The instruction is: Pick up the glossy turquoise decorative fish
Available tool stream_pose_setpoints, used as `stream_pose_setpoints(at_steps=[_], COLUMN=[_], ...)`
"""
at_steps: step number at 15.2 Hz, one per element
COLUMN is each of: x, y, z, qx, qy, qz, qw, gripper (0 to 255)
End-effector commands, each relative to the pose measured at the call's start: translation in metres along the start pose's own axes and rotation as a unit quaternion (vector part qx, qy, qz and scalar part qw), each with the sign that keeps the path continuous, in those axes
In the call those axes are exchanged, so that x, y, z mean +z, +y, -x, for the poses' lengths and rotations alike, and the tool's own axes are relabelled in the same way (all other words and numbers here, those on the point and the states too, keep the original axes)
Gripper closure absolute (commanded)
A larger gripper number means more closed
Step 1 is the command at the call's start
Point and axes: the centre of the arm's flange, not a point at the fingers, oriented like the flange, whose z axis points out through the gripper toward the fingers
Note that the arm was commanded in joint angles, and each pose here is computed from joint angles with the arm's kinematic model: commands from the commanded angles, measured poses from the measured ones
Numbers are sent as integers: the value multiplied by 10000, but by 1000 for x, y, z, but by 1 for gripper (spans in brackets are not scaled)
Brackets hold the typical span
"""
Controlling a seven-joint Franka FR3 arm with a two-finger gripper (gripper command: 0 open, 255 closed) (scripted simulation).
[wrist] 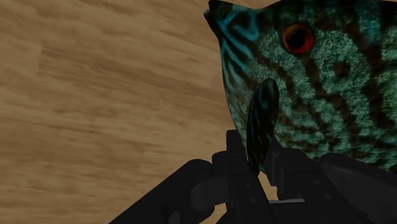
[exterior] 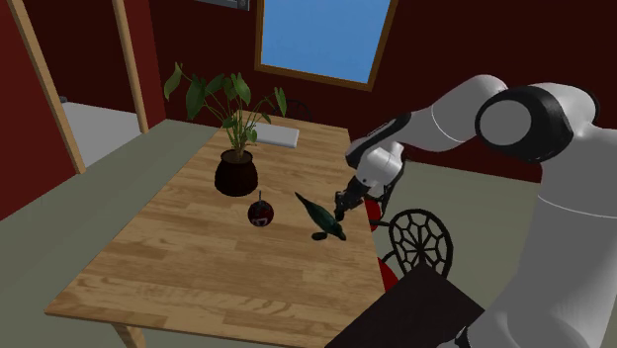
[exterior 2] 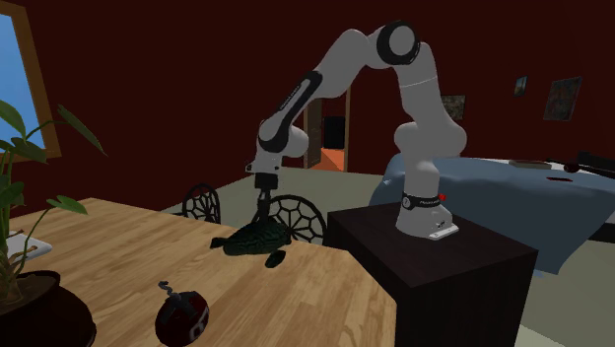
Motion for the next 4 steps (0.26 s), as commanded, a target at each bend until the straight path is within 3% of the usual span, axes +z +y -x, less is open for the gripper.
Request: stream_pose_setpoints(at_steps=[1,4], x=[-10,-16], y=[-4,-6], z=[-1,-1], qx=[0,0], qy=[5,5], qz=[-1,-1], qw=[10000,10000], gripper=[255,255])
